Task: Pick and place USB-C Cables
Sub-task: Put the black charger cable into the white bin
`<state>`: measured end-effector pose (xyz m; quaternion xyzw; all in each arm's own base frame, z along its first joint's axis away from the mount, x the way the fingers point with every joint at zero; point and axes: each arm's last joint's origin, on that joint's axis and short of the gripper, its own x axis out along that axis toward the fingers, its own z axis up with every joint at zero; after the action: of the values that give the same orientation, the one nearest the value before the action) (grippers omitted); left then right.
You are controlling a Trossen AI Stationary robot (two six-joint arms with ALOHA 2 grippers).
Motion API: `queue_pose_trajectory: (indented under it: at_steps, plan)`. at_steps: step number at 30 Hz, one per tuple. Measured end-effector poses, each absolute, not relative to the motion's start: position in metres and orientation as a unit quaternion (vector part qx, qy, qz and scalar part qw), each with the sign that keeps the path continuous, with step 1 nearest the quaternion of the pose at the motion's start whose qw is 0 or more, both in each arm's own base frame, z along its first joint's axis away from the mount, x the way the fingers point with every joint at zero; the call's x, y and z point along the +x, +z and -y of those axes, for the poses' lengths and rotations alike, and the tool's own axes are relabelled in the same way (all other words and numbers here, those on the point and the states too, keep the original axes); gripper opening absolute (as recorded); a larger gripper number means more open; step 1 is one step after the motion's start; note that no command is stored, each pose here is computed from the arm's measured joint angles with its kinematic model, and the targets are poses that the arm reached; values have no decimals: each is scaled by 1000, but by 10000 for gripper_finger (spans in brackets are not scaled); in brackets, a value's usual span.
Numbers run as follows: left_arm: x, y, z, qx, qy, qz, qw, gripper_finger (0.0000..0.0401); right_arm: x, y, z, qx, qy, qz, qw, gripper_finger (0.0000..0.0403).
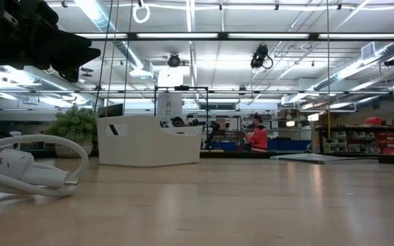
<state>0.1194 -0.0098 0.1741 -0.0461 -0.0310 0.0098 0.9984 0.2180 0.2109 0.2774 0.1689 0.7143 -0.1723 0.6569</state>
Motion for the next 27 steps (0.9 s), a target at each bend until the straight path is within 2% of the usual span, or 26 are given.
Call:
queue_pose_trajectory:
  at_steps: [11,27]
  plan:
    - [119,174,10,-46,10,31,998,156,223,315,-198,144,-180,-696,680,51]
    - [119,174,10,-46,10,31,998,156,243,318,-174,96,-148,-690,702,52]
